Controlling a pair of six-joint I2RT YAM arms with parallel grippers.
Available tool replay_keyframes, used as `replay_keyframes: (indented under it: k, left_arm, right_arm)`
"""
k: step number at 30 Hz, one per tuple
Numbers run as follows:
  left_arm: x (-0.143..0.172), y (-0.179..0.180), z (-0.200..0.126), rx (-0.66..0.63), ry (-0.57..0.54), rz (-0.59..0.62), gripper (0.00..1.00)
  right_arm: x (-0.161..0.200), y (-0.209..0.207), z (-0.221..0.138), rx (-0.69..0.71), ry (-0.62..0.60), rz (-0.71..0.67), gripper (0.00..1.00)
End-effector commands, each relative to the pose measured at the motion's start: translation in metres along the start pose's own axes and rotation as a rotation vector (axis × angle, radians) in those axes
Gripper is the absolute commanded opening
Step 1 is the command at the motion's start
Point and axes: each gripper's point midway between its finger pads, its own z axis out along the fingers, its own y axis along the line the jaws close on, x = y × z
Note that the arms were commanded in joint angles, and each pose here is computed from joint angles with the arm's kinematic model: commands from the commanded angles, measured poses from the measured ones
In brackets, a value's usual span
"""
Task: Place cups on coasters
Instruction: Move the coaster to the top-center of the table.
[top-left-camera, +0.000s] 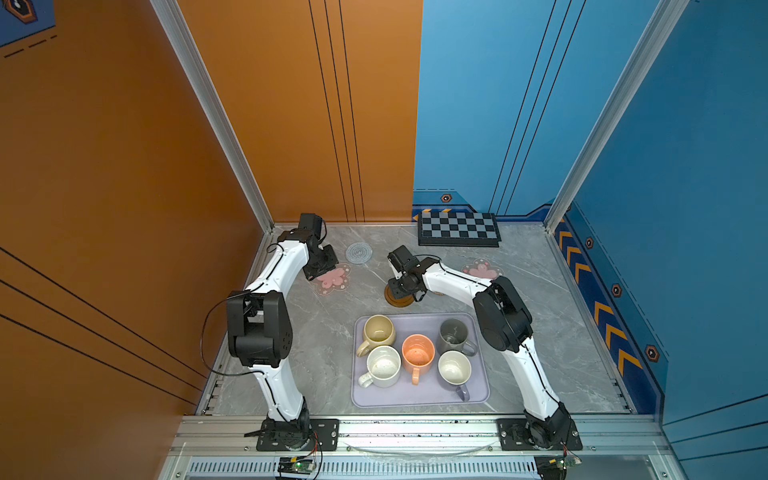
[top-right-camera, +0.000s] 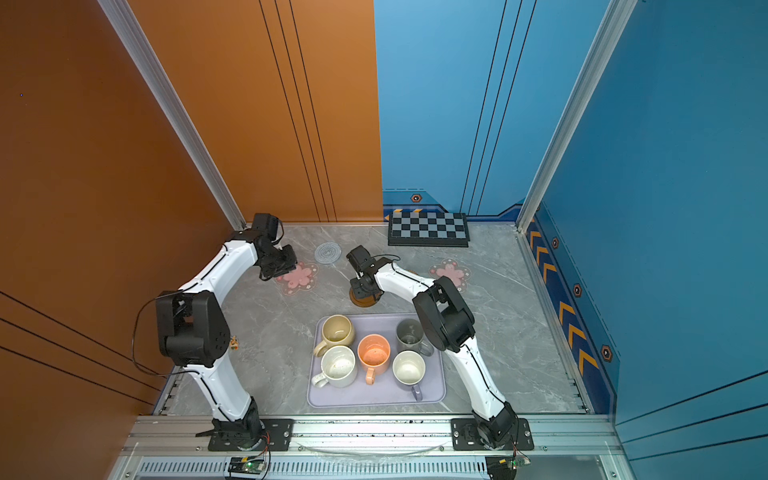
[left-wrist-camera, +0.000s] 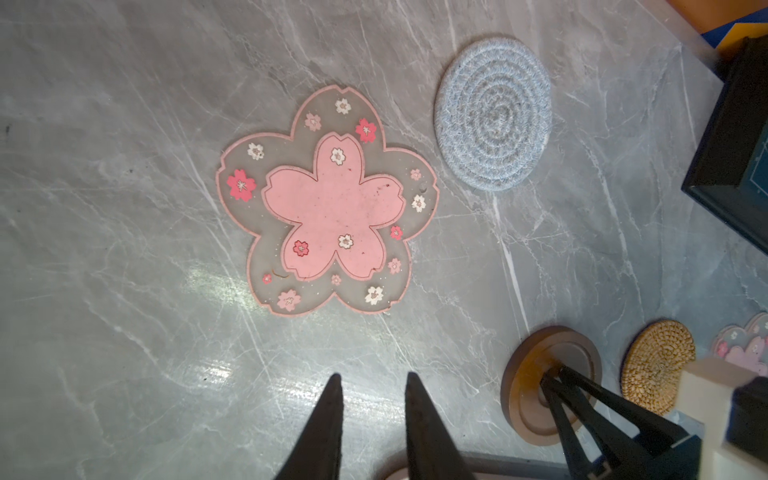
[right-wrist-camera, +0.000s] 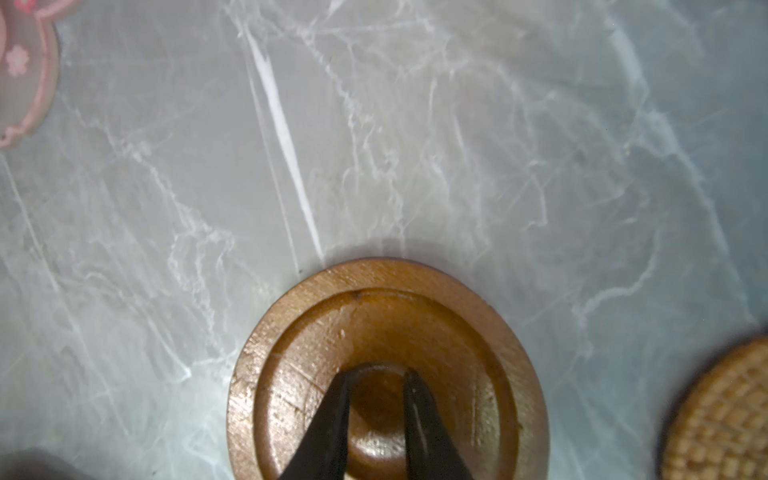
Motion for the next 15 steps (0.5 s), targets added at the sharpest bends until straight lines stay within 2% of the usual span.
replay_keyframes:
  k: [1, 15]
  left_arm:
    - [0.007, 0.001, 0.003, -0.008, 0.030, -0.008, 0.27]
    - [0.017, -0.013, 0.016, 0.001, 0.055, 0.015, 0.27]
  right_arm:
    - [0.015, -0.022, 0.020, 0.051, 0.082, 0.020, 0.26]
    - [-0.048, -0.058, 0.047, 0.092, -0.026, 0.158, 0.28]
